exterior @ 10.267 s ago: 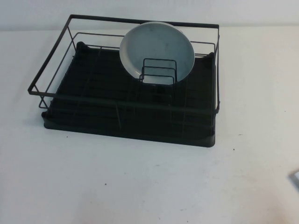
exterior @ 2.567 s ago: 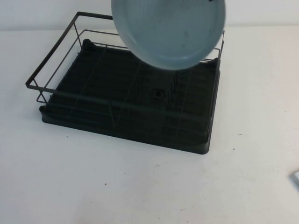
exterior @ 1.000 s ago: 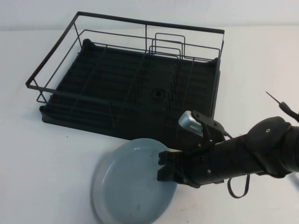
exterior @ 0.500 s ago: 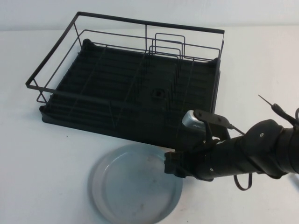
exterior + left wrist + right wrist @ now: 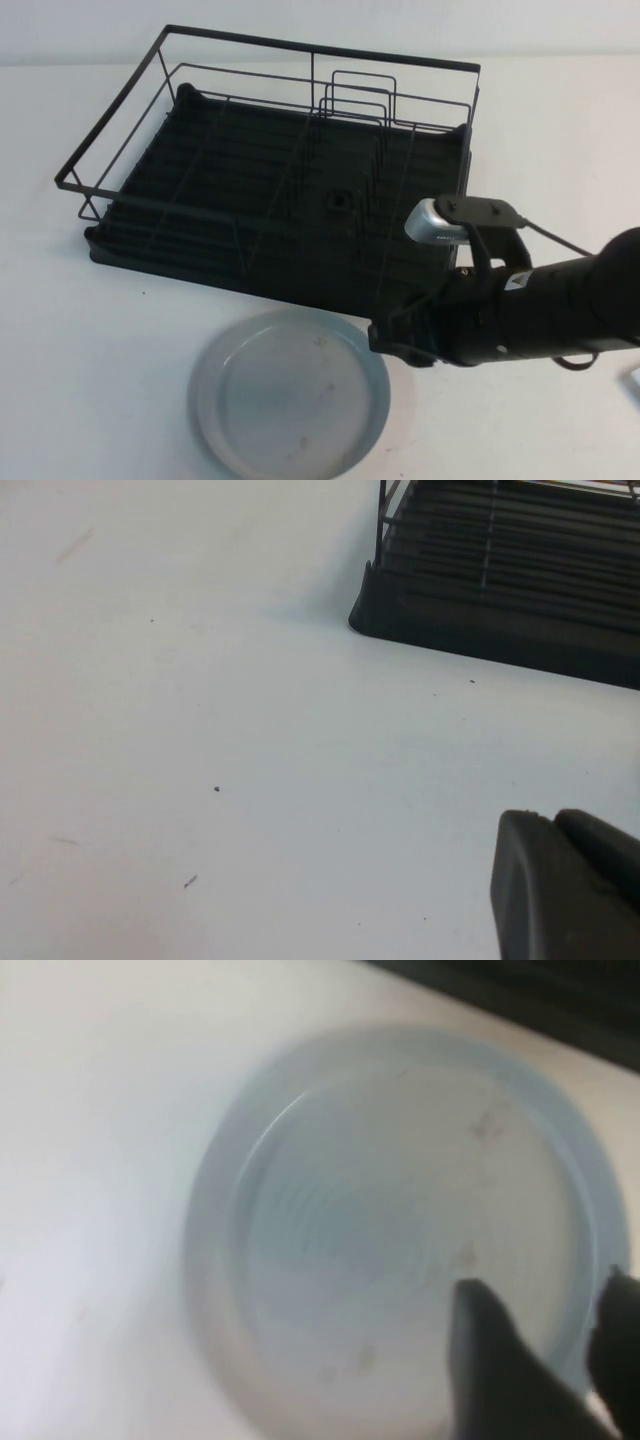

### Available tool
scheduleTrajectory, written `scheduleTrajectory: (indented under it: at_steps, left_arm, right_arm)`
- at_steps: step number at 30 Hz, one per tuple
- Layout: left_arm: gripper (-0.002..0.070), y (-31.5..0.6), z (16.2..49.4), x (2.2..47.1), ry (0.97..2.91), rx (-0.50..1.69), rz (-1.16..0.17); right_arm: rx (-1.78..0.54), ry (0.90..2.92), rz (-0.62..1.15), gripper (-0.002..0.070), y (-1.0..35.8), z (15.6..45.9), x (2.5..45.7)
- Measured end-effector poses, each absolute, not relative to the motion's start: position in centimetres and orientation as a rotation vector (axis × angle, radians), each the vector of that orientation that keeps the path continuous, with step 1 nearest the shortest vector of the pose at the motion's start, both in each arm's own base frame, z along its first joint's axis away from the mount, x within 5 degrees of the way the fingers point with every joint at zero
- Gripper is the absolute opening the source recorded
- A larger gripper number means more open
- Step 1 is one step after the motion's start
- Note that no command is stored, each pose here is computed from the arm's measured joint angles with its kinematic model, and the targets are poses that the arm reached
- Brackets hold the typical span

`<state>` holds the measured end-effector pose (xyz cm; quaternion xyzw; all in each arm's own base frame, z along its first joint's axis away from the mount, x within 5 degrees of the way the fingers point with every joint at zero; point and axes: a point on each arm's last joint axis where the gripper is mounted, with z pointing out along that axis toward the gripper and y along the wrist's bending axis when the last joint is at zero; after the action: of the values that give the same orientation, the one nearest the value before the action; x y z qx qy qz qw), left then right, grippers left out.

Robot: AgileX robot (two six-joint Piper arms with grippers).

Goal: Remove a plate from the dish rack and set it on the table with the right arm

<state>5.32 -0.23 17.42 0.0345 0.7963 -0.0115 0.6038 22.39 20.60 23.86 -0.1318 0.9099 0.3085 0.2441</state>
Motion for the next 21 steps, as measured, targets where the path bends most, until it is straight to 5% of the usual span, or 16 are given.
scheduleTrajectory:
  at_steps: [7,21]
  left_arm:
    - [-0.0004,-0.2,17.4,5.3,1.843,0.080,-0.027]
    - [-0.0004,-0.2,17.4,5.3,1.843,0.080,-0.027]
  right_arm:
    - [-0.619,2.478,0.834,0.0008,18.8,27.2,19.1]
    - [-1.008,2.368,0.726,-0.0017,12.3,33.5,10.3]
